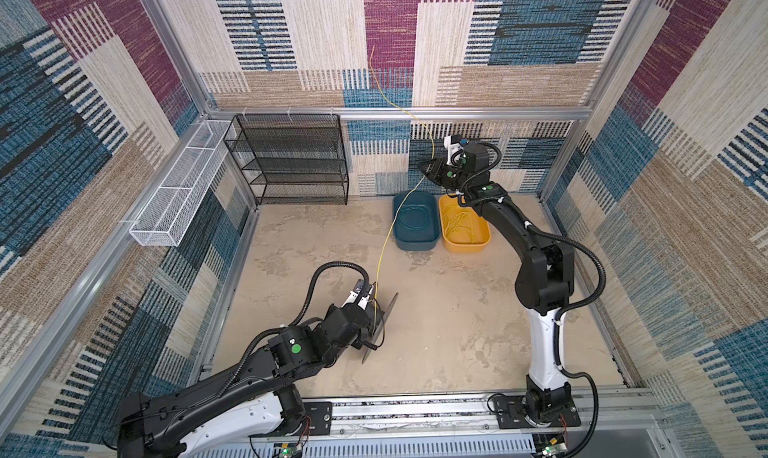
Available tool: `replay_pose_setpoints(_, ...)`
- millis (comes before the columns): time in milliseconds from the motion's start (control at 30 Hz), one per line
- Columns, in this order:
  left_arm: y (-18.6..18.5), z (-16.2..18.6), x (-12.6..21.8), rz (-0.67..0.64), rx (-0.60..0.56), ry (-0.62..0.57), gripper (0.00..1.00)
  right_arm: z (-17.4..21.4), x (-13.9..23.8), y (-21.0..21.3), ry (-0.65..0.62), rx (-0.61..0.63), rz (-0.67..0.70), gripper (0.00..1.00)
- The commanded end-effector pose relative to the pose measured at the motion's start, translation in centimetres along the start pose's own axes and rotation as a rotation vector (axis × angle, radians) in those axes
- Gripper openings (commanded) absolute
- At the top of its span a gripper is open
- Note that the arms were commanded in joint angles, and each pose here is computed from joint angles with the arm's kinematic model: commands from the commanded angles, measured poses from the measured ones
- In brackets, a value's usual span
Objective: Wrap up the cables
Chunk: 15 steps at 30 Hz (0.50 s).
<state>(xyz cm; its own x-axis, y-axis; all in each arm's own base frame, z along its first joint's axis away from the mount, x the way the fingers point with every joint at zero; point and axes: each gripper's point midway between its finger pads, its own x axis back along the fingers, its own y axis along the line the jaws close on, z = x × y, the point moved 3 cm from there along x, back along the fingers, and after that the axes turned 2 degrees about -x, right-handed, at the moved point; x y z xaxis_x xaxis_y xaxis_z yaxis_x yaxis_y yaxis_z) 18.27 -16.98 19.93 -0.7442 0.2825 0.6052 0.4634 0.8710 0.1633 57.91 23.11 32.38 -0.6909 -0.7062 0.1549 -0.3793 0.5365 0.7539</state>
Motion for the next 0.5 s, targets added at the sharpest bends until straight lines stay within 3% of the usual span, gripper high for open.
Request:
replay_pose_setpoints(0,-0.1,0.7,0.0,0.012,0.001,0.030,0.00,-1.3,-0.6,0.9,-0.021,0.011,-0.029,0.12)
replay_pose_setpoints(167,0.1,0.5,0.3,0.008,0.007,0.017,0.00,-2.2,-1.0,0.9,-0.034,0.021,-0.009,0.10)
replay_pose_setpoints(467,0.7,0.7,1.9,0.039,0.050,0.013,0.00,-5.0,1.5,0.6,-0.077,0.087,0.041,0.21)
